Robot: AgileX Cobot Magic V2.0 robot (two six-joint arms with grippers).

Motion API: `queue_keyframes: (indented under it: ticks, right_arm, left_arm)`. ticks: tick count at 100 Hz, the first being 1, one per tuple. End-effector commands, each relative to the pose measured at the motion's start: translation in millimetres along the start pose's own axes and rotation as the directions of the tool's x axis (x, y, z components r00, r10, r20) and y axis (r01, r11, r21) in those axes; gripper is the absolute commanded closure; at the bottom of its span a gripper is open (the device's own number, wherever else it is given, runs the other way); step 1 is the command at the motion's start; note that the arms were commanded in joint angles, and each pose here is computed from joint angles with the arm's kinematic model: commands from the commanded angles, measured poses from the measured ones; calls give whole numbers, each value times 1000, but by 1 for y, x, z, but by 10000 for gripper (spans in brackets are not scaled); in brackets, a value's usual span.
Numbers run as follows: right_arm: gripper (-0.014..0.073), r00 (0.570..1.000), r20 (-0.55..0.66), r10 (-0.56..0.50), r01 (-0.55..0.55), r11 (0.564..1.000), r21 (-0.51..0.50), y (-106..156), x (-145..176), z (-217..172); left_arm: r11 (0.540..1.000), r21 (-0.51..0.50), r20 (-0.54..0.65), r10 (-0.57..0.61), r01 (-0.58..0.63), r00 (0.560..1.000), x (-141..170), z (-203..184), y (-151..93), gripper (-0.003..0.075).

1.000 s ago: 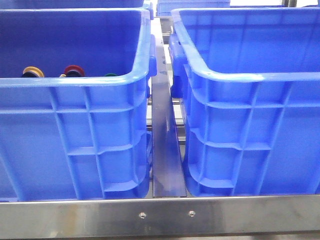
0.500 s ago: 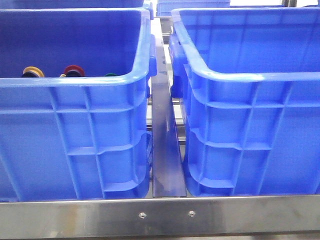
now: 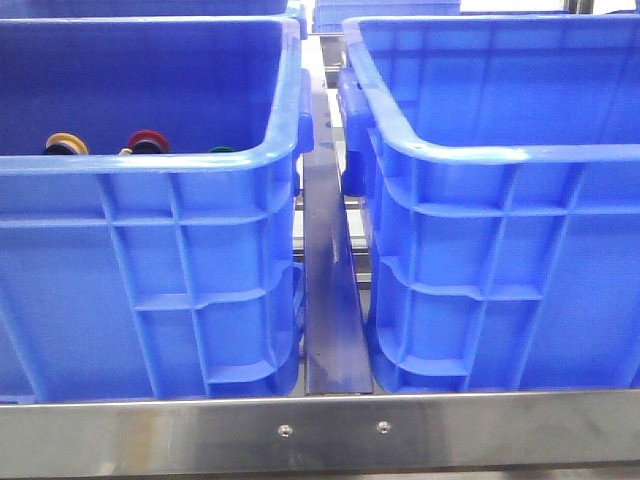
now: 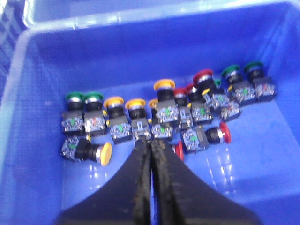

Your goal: Pick red and yellow buttons and place in box

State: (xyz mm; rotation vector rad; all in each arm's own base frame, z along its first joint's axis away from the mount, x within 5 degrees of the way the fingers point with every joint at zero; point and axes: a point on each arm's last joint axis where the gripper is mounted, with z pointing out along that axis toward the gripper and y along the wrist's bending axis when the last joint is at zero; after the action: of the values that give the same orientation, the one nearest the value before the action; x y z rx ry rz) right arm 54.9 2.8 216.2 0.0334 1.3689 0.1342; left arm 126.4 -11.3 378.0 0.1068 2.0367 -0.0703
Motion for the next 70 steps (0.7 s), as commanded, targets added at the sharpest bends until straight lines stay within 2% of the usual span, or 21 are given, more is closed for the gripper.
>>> queue_keyframes:
  ticks: [1,10,15,19,20,27,29,34,35,40,46,70]
  right_arm:
    - [664,996,90,-10,11,1000,-5,1,-12,-1]
    - [664,996,90,-10,11,1000,-5,1,-12,-1]
    - [664,996,90,-10,11,1000,-5,1,-12,-1]
    - [664,996,90,-10,11,1000,-5,1,-12,-1]
    - [664,996,90,-10,11,1000,-5,1,-12,-1]
    - [664,996,90,-10,11,1000,-5,1,-12,-1]
    - [664,996,90,-10,11,1000,-5,1,-12,-1]
    - [664,996,90,-10,11,1000,-5,1,-12,-1]
    - [664,996,90,-10,11,1000,-5,1,-12,-1]
    - [664,996,90,-10,11,1000,-5,1,-12,-1]
    - [664,996,90,-10,11,1000,-5,1,-12,-1]
    - [664,996,90,-10,11,1000,-5,1,-12,-1]
  left_arm:
    - [1000,-2,80,-14,14,997,-15,-3,0,737]
    - [1000,0,54,-15,15,998,-13,0,0,700]
    - [1000,0,47,-15,15,999,-13,0,0,641]
    - [1000,0,42,-15,15,999,-12,0,0,551]
    - [1000,0,42,-15,15,999,-12,0,0,551]
    - [1000,1,33,-15,15,999,-11,0,0,375]
    - [1000,1,30,-15,15,999,-11,0,0,298]
    - [1000,1,28,-15,15,1000,-11,0,0,192]
    - [1000,1,28,-15,15,1000,-11,0,0,148]
    - [1000,1,30,-15,15,999,-11,0,0,76]
    - [1000,1,32,-15,15,999,-11,0,0,46]
    - [998,31,19,-51,50,999,-14,7,-2,49]
